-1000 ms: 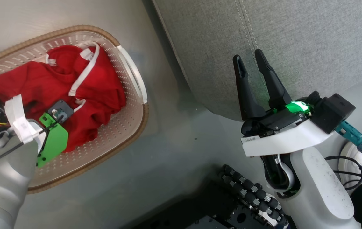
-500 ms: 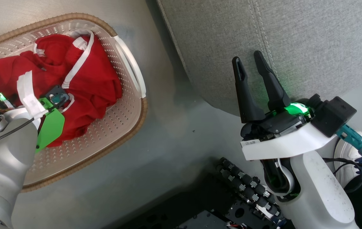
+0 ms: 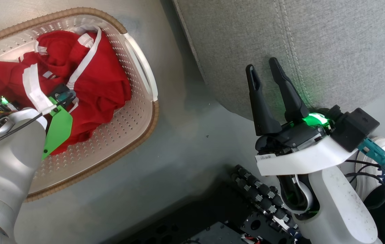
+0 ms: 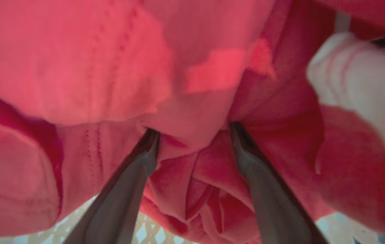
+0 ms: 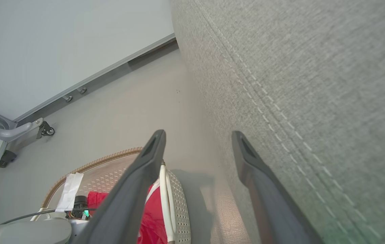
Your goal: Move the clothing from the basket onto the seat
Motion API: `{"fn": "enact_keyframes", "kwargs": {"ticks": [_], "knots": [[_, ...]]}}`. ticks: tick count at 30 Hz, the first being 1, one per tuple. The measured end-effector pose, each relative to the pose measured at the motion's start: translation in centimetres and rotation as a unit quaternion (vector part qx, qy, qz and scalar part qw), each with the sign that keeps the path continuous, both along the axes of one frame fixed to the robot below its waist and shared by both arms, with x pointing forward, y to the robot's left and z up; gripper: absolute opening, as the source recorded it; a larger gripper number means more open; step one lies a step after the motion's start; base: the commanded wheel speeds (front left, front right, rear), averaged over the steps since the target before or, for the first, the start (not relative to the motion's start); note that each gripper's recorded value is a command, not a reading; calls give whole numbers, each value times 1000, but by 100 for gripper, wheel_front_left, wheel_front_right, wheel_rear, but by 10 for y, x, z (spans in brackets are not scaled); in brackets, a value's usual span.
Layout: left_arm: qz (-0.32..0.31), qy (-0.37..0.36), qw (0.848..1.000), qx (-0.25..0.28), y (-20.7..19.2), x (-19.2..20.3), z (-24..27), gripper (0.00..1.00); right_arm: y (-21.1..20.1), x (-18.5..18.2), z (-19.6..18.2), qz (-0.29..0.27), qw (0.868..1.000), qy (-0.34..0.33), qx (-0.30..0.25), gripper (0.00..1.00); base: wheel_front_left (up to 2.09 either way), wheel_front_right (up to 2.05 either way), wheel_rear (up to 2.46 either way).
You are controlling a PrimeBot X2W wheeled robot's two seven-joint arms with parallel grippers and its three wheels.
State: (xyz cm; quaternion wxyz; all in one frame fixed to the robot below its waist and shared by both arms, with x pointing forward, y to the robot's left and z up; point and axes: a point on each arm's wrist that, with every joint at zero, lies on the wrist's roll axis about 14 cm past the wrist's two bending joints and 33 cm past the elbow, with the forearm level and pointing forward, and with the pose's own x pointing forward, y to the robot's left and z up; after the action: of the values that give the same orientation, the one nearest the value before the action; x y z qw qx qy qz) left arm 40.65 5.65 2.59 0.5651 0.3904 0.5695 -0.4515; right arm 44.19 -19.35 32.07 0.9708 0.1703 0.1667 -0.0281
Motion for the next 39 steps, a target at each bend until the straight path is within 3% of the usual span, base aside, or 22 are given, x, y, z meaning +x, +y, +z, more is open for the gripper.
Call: {"fn": "enact_keyframes", "kwargs": {"ticks": [1, 2, 3, 4, 19, 27, 39], "knots": [[1, 3, 1000, 5, 1, -1, -1, 100, 1, 0, -1, 1, 1000, 1, 0, 100, 0, 0, 0], [5, 6, 1000, 8, 2, -1, -1, 45, 1, 0, -2, 2, 1000, 1, 0, 100, 0, 0, 0], [8, 9, 1000, 10, 3, -1, -1, 5, 2, 0, -2, 3, 1000, 2, 0, 100, 0, 0, 0], [10, 11, 1000, 12, 3, -2, -1, 0, 2, 0, -3, 4, 1000, 3, 0, 100, 0, 0, 0], [41, 10, 999, 2, 7, 12, 8, 0, 8, 13, 13, 22, 999, -25, -7, 100, 0, 0, 0], [72, -18, 996, -44, -11, 32, 33, 0, 3, 22, 39, 29, 997, -58, -30, 100, 0, 0, 0], [103, -57, 985, -129, -38, 24, 105, 0, 0, 10, 82, 30, 993, -96, -62, 100, 0, 0, 0]]}}
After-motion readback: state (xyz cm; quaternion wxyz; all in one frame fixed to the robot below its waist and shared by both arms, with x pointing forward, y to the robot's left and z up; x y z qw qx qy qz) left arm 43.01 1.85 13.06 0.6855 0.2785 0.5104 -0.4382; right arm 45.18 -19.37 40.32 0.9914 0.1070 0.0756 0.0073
